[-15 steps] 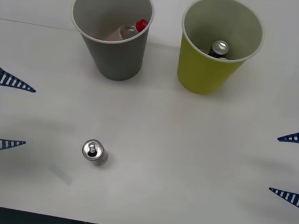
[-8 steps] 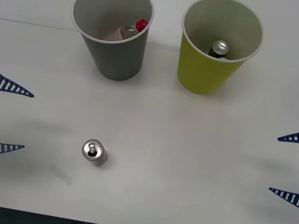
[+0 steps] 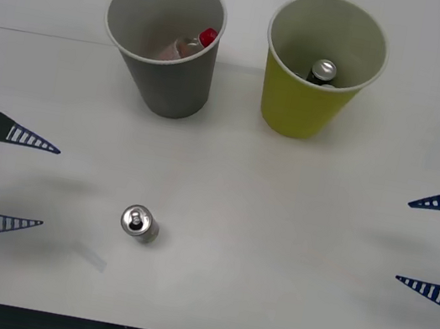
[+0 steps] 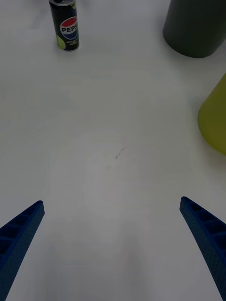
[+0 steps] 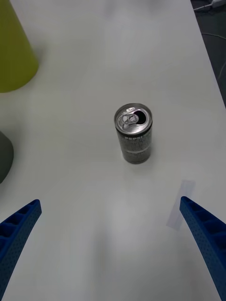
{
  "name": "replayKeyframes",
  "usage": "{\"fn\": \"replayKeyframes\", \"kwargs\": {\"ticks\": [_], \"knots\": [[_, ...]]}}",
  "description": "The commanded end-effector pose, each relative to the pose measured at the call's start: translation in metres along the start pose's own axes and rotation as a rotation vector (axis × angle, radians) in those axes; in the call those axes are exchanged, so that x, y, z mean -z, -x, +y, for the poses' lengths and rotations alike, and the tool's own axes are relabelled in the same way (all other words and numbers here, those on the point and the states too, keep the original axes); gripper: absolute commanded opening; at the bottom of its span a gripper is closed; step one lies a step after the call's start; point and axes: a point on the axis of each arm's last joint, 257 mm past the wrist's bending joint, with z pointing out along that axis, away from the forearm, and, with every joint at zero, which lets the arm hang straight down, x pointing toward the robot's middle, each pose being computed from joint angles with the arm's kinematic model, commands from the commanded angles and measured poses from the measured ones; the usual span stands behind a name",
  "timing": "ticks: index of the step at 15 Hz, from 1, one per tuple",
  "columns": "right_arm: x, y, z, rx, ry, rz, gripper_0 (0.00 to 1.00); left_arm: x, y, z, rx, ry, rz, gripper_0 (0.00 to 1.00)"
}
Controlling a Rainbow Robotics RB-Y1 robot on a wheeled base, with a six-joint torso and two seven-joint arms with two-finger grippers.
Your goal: Put the can into the green bin and the plastic bottle into the gray bin
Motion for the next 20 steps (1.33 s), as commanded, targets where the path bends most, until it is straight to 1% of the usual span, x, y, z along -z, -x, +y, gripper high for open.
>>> {"fn": "replayKeyframes", "kwargs": {"ticks": [1,3,5,7,10,14,17,20], "knots": [[0.000,0.000,0.000,0.000,0.000,0.000,1.00,-0.007,-0.011,-0.002,0.004,-0.016,-0.040,1.00],[0.000,0.000,0.000,0.000,0.000,0.000,1.00,-0.013,-0.017,-0.006,0.027,-0.023,-0.067,1.00],[0.000,0.000,0.000,0.000,0.000,0.000,1.00,-0.020,-0.021,-0.011,0.048,-0.028,-0.106,1.00],[0.000,0.000,0.000,0.000,0.000,0.000,1.00,-0.026,-0.024,-0.013,0.054,-0.026,-0.129,1.00],[0.000,0.000,0.000,0.000,0.000,0.000,1.00,-0.039,-0.029,-0.014,0.062,-0.015,-0.174,1.00],[0.000,0.000,0.000,0.000,0.000,0.000,1.00,-0.062,-0.039,-0.018,0.097,0.014,-0.232,1.00],[0.000,0.000,0.000,0.000,0.000,0.000,1.00,-0.081,-0.040,-0.023,0.161,0.025,-0.272,1.00],[0.000,0.000,0.000,0.000,0.000,0.000,1.00,-0.100,-0.040,-0.024,0.203,0.035,-0.300,1.00]]}}
